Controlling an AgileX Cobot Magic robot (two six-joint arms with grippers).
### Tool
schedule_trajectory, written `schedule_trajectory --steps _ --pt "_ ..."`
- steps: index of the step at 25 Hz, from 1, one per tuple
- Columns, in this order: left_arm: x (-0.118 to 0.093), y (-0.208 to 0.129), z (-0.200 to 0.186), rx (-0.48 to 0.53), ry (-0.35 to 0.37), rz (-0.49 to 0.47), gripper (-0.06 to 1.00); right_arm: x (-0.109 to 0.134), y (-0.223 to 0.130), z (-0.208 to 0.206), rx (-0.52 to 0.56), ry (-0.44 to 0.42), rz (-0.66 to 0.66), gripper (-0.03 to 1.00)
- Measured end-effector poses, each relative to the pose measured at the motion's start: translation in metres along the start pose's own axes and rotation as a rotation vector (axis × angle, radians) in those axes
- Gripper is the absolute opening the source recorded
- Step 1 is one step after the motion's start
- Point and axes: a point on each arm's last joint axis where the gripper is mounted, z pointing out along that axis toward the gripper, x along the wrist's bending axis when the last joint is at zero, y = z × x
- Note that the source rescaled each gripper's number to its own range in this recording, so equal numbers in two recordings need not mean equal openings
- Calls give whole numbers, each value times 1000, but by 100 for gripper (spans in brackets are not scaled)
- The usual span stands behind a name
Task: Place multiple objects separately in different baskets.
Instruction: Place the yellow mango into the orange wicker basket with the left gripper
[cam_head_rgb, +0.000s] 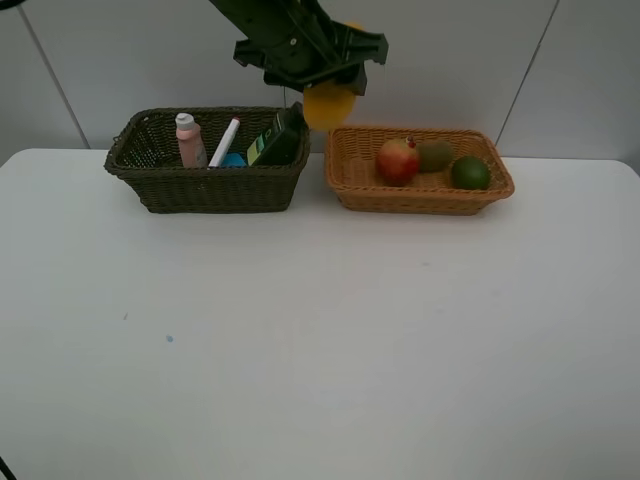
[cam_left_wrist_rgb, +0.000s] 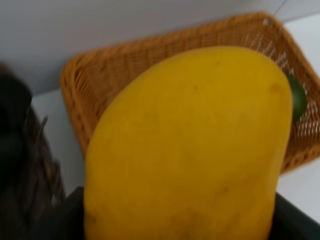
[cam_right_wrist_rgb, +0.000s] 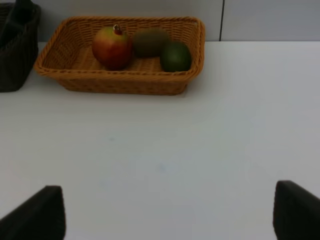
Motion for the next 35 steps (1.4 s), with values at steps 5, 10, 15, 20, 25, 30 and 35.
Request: schedule_trajectory --steps 5,10,15,20,25,30,35 --pt "-3 9 35 -116 -28 30 75 0 0 0 0 0 0 100" --pt "-1 1 73 -201 -45 52 75 0 0 0 0 0 0 100" --pt "2 -15 104 -254 -61 60 75 0 0 0 0 0 0 100" --pt "5 -31 129 -276 -68 67 75 0 0 0 0 0 0 100" --pt "8 -44 143 -257 -65 73 75 0 0 0 0 0 0 100" --pt "8 -46 144 -255 -58 114 75 0 0 0 0 0 0 100" --pt "9 -47 145 -253 -57 123 75 0 0 0 0 0 0 100"
